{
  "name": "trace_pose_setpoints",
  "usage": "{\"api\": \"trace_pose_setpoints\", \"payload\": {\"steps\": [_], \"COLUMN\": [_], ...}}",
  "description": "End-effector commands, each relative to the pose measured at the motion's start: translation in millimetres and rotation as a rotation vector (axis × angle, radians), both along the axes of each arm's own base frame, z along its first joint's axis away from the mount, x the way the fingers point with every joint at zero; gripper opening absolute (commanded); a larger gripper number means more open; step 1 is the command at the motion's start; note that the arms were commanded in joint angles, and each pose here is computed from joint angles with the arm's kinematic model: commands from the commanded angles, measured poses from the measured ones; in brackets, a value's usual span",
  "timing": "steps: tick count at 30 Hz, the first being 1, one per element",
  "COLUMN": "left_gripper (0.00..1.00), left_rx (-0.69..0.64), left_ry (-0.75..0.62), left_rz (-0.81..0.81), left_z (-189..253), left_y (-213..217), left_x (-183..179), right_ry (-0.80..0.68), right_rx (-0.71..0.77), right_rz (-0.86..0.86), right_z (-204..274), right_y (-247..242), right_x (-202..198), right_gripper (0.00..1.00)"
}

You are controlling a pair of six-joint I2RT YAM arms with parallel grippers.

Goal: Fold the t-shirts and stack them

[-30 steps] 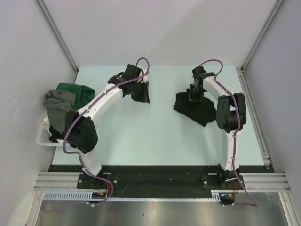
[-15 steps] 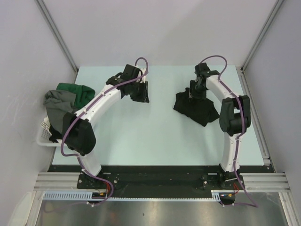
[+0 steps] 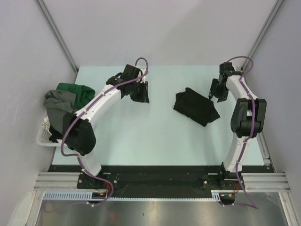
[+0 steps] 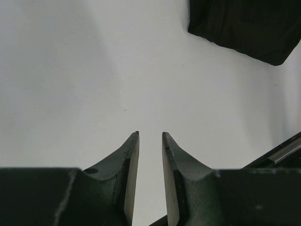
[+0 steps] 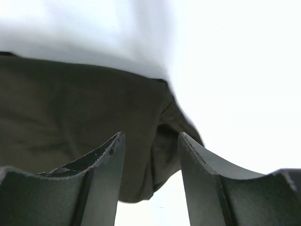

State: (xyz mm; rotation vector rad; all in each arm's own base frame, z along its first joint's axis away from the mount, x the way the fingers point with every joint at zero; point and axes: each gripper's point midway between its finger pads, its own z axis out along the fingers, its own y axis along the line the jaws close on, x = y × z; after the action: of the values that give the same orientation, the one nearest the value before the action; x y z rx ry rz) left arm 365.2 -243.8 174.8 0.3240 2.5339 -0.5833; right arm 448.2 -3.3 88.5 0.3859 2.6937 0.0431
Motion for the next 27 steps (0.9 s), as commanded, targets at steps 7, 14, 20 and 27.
{"api": "trace_pose_setpoints", "payload": {"steps": [7, 14, 20, 27], "left_gripper": [0.31, 0.31, 0.31, 0.31], "left_rx": [-0.019, -0.015, -0.015, -0.007], "left_ry": [-0.061, -0.055, -0.051, -0.053], "left_rz": [-0.019, -0.013, -0.016, -0.019], "left_z": [25, 24, 23, 24], "left_y": [-2, -2, -3, -2], "left_x": [0, 1, 2, 4], "right_ry": [0.011, 0.033, 0.047, 0.054], "right_rx": [0.034, 0.049, 0.061, 0.118], "right_rz": [0.009, -0.014, -0.022, -0.002], "right_z": [-25, -40, -50, -61], "right_y": [-7, -17, -21, -11], "right_x": [12, 8, 4, 3], "right_gripper": [0.54, 0.54, 0.55, 0.54]}}
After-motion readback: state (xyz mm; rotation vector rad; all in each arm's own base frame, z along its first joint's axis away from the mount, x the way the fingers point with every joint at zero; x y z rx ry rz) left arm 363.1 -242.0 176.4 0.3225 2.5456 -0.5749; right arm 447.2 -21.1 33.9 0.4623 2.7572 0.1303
